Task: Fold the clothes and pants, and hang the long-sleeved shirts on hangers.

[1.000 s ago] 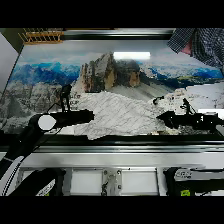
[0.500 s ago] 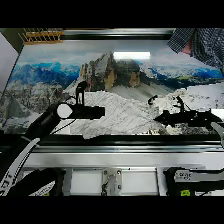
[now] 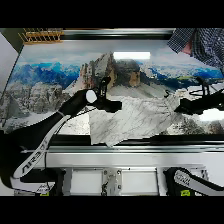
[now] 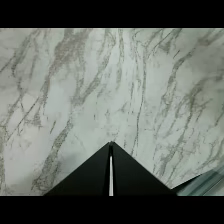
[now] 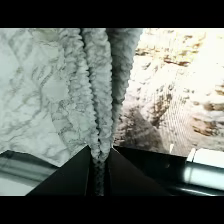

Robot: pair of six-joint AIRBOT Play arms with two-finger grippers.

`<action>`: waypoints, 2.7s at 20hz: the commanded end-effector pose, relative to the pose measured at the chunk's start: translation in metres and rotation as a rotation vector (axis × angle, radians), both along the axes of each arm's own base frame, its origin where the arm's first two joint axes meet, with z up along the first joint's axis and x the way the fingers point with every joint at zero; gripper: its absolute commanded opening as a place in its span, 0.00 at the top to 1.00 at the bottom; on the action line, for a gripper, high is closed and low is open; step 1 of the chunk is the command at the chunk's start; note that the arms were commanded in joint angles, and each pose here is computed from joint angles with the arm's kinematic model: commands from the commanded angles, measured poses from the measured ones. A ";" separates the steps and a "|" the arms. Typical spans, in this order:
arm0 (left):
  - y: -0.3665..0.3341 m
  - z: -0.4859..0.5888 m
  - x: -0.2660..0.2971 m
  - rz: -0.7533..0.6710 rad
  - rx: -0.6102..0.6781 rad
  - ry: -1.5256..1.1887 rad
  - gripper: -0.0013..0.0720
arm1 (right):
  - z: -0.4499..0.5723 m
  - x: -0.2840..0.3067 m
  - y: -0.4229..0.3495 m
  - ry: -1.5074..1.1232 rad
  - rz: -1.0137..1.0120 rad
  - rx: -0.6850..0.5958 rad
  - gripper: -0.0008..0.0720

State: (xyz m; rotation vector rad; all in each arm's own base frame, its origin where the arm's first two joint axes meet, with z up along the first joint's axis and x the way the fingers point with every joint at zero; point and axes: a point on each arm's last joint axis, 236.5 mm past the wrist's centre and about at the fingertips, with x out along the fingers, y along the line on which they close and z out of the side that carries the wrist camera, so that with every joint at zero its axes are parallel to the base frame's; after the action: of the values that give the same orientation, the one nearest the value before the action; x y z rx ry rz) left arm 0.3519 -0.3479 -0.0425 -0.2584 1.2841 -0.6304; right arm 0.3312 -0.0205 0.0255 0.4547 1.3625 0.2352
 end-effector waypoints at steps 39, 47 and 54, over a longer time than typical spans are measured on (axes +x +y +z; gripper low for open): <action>0.211 0.185 0.142 0.339 0.041 -0.313 0.97 | -0.015 -0.080 0.421 -0.243 0.871 0.015 0.06; 0.221 0.133 0.070 0.373 0.063 -0.230 0.97 | -0.022 -0.001 0.273 -0.210 0.594 -0.148 0.06; 0.187 0.098 0.022 0.295 0.064 -0.207 0.97 | -0.105 0.016 0.175 0.039 0.255 0.112 0.06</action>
State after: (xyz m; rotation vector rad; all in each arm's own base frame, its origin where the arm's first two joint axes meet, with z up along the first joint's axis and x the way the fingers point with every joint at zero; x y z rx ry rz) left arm 0.3899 -0.1493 0.0672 -0.3276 1.0341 -0.3315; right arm 0.3417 0.1691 -0.0604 0.1629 1.4299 0.5005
